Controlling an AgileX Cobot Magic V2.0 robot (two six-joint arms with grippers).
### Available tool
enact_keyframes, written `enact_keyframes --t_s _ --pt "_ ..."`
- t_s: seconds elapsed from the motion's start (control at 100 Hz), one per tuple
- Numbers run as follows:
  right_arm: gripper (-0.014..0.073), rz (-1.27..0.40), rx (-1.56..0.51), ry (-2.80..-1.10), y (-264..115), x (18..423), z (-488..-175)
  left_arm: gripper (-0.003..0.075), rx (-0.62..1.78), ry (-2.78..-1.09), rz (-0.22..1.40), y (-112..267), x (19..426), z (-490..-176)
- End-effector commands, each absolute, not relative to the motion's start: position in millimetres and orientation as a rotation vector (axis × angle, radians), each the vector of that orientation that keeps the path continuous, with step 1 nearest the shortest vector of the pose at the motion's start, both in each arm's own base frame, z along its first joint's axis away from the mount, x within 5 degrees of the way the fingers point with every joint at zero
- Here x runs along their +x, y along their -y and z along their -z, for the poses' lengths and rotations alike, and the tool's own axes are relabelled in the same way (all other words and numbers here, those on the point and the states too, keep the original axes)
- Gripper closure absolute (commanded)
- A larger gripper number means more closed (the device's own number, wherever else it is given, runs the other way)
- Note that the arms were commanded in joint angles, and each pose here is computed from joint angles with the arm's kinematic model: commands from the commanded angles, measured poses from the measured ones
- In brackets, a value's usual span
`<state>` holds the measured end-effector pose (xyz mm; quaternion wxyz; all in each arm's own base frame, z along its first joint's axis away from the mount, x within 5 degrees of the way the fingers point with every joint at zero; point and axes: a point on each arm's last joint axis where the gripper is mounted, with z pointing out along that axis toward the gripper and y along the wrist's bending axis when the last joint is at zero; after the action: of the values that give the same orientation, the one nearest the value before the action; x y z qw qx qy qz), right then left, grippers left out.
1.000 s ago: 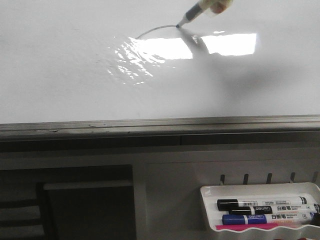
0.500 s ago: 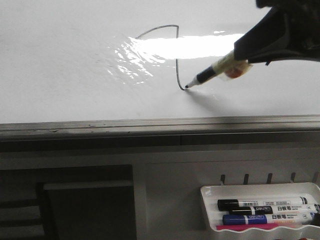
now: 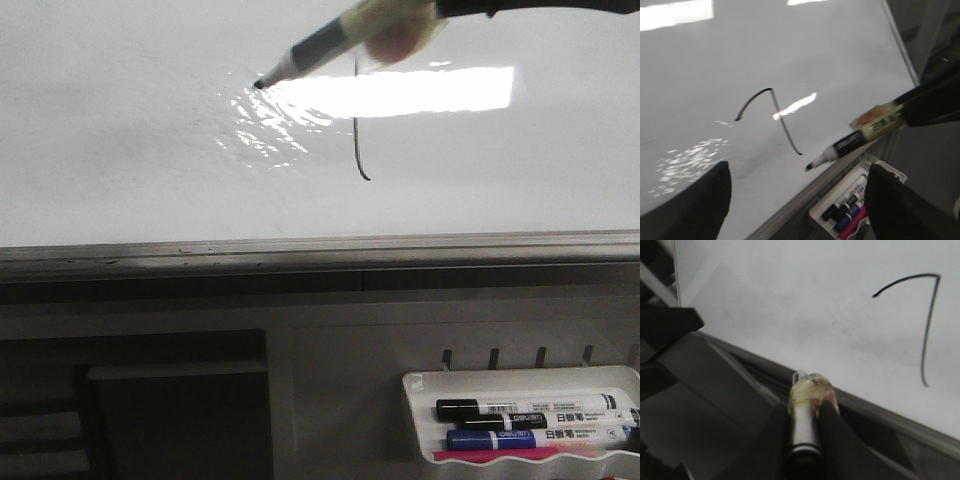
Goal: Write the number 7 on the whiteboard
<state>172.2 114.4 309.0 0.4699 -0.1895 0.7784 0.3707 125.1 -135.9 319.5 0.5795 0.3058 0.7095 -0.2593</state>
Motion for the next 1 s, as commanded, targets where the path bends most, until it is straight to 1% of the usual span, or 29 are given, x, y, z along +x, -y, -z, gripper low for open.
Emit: enact_keyframes --t_s 0.0,0.08,0.22,0.47,0.7,0.8,0.99 --pt "0.0658 -0.983 -0.561 -1.960 -123 174 -322 0.0210 0.777 -1.517 0.613 156 126 -338" --pt "0.0658 -1.002 -0.626 -2.002 -127 177 -327 0.0210 0.862 -1.516 0.596 172 129 -333" --pt "0.0658 -1.013 -0.645 -2.025 -129 179 -340 0.0210 0.948 -1.544 0.554 187 137 -322" --pt "0.0658 -0.953 -0.738 -2.097 -129 181 -362 0.0210 1.072 -1.514 0.474 196 139 -311" --pt "0.0658 -0.982 -0.786 -2.090 -132 183 -373 0.0213 1.101 -1.513 0.454 198 141 -307" --pt "0.0658 -0.989 -0.791 -2.092 -133 184 -374 0.0256 1.108 -1.516 0.450 199 142 -306" --pt "0.0658 -0.988 -0.789 -2.095 -133 185 -373 0.0384 1.092 -1.491 0.459 200 142 -308"
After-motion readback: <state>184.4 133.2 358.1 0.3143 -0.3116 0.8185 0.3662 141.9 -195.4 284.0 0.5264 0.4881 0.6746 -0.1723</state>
